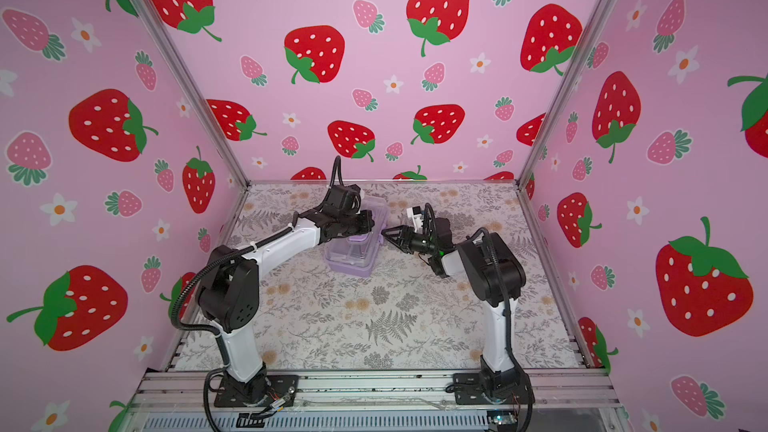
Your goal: Pack the tool kit
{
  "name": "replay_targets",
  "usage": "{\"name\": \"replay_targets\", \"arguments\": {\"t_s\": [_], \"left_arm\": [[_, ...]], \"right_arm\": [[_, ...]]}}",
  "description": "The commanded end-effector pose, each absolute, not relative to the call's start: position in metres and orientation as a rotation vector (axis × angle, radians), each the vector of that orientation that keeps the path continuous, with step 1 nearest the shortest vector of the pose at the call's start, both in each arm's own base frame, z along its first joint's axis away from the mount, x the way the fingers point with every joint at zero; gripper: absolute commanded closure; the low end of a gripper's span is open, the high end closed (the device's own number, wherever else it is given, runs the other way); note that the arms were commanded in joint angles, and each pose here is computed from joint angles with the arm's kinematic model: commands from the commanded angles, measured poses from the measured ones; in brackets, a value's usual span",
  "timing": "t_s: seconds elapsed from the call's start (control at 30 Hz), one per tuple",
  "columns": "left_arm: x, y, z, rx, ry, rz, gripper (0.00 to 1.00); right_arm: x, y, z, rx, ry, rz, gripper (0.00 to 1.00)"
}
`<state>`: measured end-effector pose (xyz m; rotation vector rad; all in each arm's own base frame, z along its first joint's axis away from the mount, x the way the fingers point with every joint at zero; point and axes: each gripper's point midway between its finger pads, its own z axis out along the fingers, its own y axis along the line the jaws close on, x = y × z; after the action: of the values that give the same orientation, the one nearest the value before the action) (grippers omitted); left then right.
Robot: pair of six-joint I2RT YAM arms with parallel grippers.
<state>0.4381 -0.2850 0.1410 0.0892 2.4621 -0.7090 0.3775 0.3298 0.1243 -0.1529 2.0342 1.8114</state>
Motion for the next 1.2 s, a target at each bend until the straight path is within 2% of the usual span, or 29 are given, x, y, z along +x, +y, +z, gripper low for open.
{"name": "replay_targets", "arguments": {"t_s": [0.0,0.27,0.4,0.5,0.57,0.83,0.97,1.03,1.17], "left_arm": [[0.358,-0.248,0.03,0.049,2.936,-0.498,1.0],[0.358,-0.248,0.028,0.045,2.944,-0.495,1.0],[0.359,-0.246,0.028,0.043,2.944,-0.494,1.0],[0.359,-0.245,0.028,0.041,2.944,-0.491,1.0],[0.359,-0.245,0.028,0.04,2.944,-0.491,1.0],[0.358,-0.245,0.025,0.036,2.951,-0.499,1.0],[0.357,-0.245,0.023,0.038,2.954,-0.499,1.0],[0.357,-0.245,0.022,0.037,2.954,-0.499,1.0],[0.356,-0.244,0.021,0.033,2.958,-0.496,1.0]], "right_arm": [[0.382,0.332,0.13,-0.165,1.991,1.847,0.44],[0.38,0.33,0.124,-0.149,1.992,1.862,0.48],[0.38,0.33,0.123,-0.142,1.989,1.874,0.52],[0.382,0.331,0.122,-0.137,1.988,1.879,0.6],[0.384,0.332,0.12,-0.127,1.998,1.878,0.62],[0.392,0.334,0.108,-0.118,2.054,1.83,0.61],[0.395,0.337,0.107,-0.124,2.052,1.833,0.51],[0.396,0.338,0.104,-0.123,2.056,1.835,0.49],[0.395,0.342,0.1,-0.126,2.066,1.844,0.51]]}}
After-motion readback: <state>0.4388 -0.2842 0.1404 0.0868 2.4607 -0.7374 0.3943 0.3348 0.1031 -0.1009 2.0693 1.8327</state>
